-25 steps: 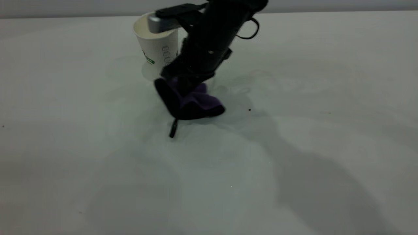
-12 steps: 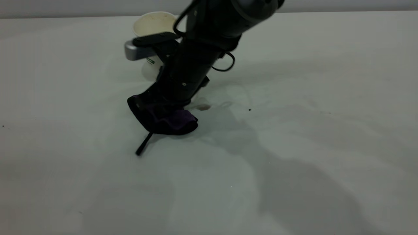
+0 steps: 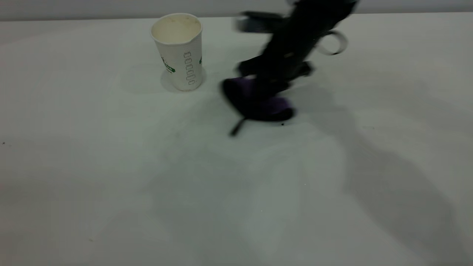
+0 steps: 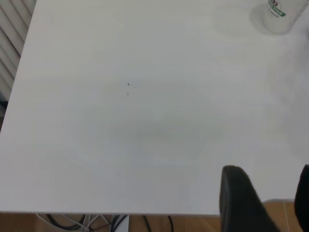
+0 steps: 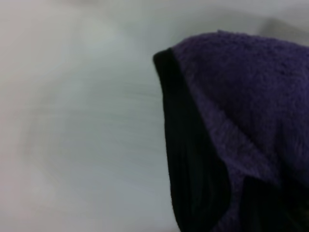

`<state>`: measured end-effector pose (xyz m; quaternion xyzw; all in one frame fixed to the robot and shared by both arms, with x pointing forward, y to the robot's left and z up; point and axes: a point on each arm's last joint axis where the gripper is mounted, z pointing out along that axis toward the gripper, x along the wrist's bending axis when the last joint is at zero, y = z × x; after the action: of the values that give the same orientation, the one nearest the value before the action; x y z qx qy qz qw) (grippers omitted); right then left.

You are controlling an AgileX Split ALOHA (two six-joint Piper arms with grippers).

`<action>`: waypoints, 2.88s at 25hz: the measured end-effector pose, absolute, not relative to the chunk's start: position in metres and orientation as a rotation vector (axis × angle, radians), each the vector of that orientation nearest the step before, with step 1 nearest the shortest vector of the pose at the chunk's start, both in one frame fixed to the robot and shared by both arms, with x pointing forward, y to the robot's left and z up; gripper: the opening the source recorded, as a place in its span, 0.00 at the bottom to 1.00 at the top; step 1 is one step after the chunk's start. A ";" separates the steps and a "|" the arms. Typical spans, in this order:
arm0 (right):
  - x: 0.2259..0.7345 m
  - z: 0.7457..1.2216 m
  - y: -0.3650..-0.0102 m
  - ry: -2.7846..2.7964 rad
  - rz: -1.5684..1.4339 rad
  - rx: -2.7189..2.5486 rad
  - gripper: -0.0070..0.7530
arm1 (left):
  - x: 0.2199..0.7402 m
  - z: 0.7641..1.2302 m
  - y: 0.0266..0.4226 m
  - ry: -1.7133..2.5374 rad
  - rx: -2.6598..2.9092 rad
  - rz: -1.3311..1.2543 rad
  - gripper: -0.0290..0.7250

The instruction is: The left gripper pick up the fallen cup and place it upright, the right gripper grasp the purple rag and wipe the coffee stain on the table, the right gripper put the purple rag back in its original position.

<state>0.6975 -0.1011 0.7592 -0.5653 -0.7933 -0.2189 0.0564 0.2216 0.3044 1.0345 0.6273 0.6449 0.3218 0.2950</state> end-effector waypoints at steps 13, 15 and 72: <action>0.714 0.772 -0.272 -2.141 -0.198 -2.126 0.26 | 0.222 1.035 0.304 1.716 1.669 0.856 0.50; 0.715 0.781 -0.285 -2.193 -0.169 -2.125 0.47 | 0.222 1.035 0.304 1.716 1.669 0.856 0.50; 0.252 1.062 -0.288 -2.729 -1.118 -2.143 0.81 | 0.222 1.035 0.304 1.716 1.670 0.857 0.50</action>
<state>0.2520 -0.2877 1.0621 -0.5693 -0.7249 -0.2969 -0.2495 0.2216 0.3044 1.0345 0.6274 0.6448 0.3219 0.2949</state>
